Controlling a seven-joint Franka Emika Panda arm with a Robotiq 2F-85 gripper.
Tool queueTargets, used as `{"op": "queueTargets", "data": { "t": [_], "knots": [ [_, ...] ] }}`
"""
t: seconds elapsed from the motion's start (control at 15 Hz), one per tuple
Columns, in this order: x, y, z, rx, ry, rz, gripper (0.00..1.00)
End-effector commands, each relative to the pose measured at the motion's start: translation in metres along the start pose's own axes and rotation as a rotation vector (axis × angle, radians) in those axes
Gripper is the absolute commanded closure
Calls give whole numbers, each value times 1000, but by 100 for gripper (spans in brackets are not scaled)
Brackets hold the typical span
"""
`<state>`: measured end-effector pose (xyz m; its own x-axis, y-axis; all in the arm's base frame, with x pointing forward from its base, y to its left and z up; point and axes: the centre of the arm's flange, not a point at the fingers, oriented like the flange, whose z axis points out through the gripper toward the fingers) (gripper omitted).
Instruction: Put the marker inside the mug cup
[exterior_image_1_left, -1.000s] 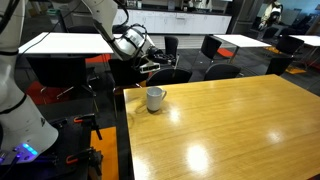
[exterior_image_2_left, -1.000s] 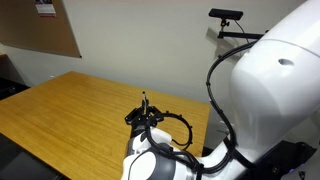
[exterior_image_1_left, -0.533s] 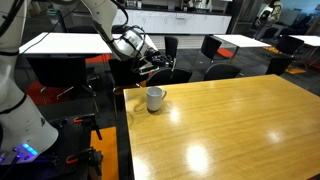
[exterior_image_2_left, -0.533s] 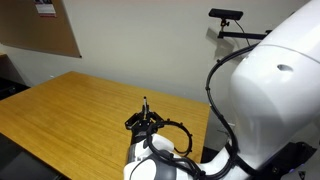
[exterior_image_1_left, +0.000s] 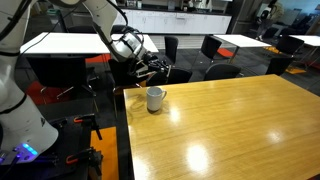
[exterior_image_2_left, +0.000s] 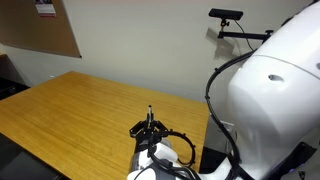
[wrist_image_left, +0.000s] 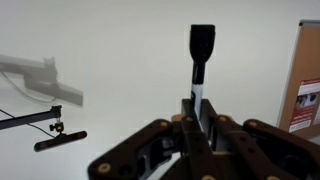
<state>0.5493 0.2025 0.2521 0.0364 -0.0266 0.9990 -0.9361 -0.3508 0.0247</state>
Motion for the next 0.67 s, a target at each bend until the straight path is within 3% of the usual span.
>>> {"op": "queueTargets", "data": {
  "t": [0.0,0.6],
  "knots": [
    [-5,0,-7,-57,-26,20,97],
    [-25,2,-22,-145,-91,-9,97]
  ]
}}
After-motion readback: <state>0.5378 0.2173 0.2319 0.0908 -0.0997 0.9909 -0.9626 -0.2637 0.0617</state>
